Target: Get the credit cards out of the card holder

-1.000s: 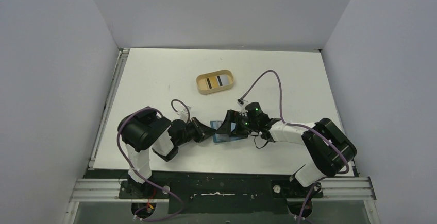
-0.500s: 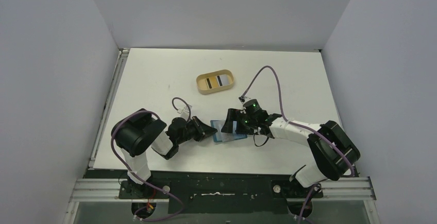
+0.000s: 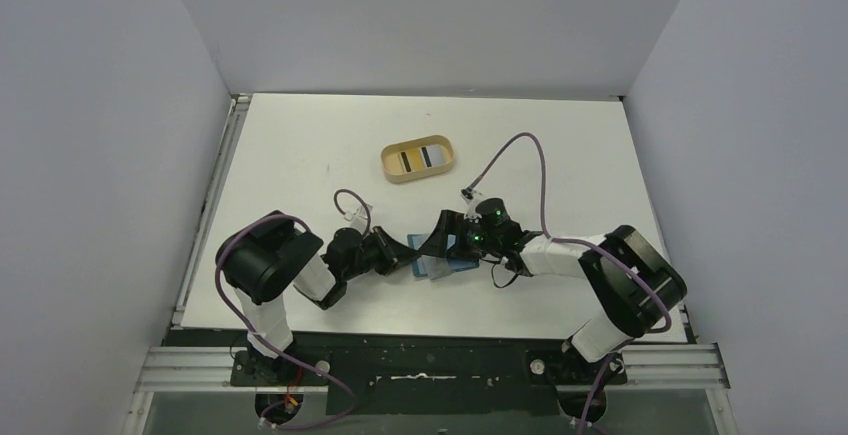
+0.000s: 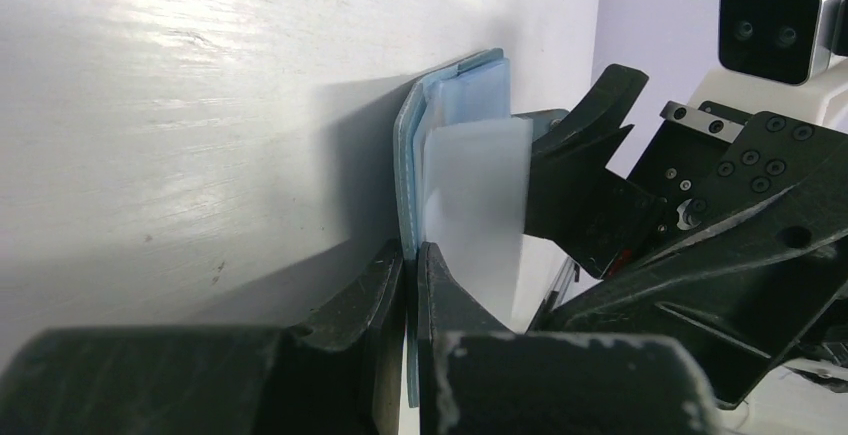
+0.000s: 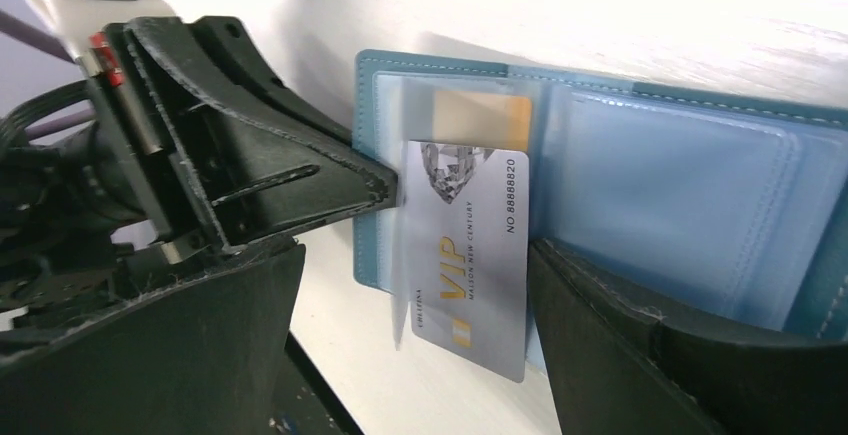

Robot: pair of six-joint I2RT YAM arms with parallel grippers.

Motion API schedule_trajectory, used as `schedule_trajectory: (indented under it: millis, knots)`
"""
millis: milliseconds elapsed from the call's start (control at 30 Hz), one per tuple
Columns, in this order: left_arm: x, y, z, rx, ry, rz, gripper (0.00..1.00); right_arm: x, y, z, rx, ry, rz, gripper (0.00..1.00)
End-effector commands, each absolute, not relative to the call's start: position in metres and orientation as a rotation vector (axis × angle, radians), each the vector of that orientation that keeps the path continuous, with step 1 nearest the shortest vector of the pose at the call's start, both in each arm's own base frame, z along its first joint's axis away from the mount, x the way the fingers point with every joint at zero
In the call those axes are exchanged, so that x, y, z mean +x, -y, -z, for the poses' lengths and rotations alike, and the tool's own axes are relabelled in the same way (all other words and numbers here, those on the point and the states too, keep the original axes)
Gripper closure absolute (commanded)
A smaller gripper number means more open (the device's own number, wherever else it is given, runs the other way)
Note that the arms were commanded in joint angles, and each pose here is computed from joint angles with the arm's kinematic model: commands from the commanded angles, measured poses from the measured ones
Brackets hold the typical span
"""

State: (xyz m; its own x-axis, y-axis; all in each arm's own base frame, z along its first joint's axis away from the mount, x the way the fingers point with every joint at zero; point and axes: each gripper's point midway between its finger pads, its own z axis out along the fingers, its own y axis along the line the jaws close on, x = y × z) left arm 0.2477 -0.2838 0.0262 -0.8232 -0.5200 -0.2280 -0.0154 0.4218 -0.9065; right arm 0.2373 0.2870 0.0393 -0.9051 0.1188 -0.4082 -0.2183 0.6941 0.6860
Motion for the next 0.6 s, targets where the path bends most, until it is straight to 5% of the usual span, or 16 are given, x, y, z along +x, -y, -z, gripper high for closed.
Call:
schedule_trajectory:
  millis: [0,333,567]
  knots:
    - [0.256,0.283,-0.029,-0.417,-2.173,1.356,1.0,0.214,-0.295,-0.019,-0.036,-2.52,-1.244,0.15]
    - [0.252,0.281,-0.021,-0.427,-2.195,1.339,1.0,0.213,-0.298,-0.029,-0.039,-2.462,-1.307,0.17]
    - [0.251,0.28,-0.02,-0.429,-2.197,1.342,1.0,0.211,-0.283,-0.023,0.009,-2.477,-1.229,0.3]
